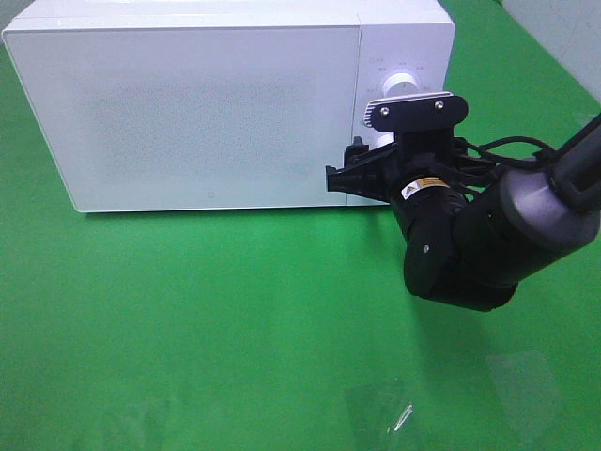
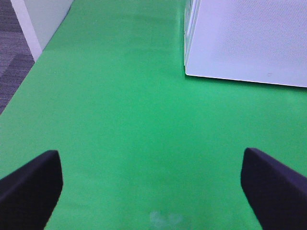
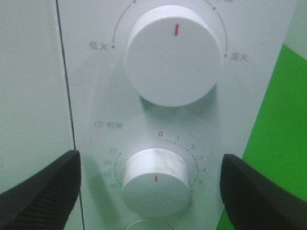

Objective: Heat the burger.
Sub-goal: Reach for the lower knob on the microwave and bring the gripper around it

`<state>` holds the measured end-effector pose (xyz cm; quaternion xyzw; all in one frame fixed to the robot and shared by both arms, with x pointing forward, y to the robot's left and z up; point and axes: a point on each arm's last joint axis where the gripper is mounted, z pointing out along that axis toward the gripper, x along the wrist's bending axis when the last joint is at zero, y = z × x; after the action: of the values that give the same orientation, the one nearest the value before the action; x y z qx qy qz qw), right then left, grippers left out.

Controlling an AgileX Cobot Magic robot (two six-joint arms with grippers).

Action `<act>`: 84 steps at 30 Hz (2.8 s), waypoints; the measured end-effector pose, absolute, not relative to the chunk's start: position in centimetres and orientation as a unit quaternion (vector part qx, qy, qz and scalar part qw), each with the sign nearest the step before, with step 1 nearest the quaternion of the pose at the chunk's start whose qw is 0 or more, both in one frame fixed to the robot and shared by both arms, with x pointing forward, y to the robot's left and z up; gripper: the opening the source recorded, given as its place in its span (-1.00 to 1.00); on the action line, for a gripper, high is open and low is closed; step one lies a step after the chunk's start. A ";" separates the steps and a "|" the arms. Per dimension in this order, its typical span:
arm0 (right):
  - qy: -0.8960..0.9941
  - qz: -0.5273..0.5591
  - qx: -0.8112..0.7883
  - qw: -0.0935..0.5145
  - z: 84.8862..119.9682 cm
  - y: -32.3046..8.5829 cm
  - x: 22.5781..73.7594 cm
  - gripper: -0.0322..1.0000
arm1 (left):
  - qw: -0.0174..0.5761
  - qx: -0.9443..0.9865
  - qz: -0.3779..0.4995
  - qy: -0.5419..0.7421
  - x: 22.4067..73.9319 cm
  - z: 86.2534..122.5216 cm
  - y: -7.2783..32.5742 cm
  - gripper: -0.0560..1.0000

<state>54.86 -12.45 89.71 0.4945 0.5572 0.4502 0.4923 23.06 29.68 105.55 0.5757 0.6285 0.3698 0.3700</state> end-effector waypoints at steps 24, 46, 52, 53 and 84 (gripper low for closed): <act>0.555 0.448 0.513 0.478 89.0 -12.6 56.0 0.54 | 0.370 0.576 0.370 0.628 23.1 105.5 29.7 0.90; 0.550 0.454 0.523 0.467 89.0 -12.6 55.9 -0.12 | 0.370 0.576 0.370 0.628 23.1 105.5 29.7 0.90; 0.513 0.493 0.556 0.430 89.0 -12.6 55.9 -0.12 | 0.370 0.576 0.370 0.628 23.1 105.5 29.7 0.90; 0.475 0.525 0.587 0.392 88.9 -12.6 55.9 -0.12 | 0.370 0.576 0.370 0.628 23.1 105.5 29.7 0.90; -0.016 0.662 0.748 -0.045 88.9 -12.8 55.7 -0.11 | 0.370 0.576 0.370 0.628 23.1 105.5 29.7 0.90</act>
<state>55.68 -12.77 88.88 0.7477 -0.0165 0.6623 -0.0452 23.06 29.68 105.55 0.5757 0.6285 0.3698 0.3700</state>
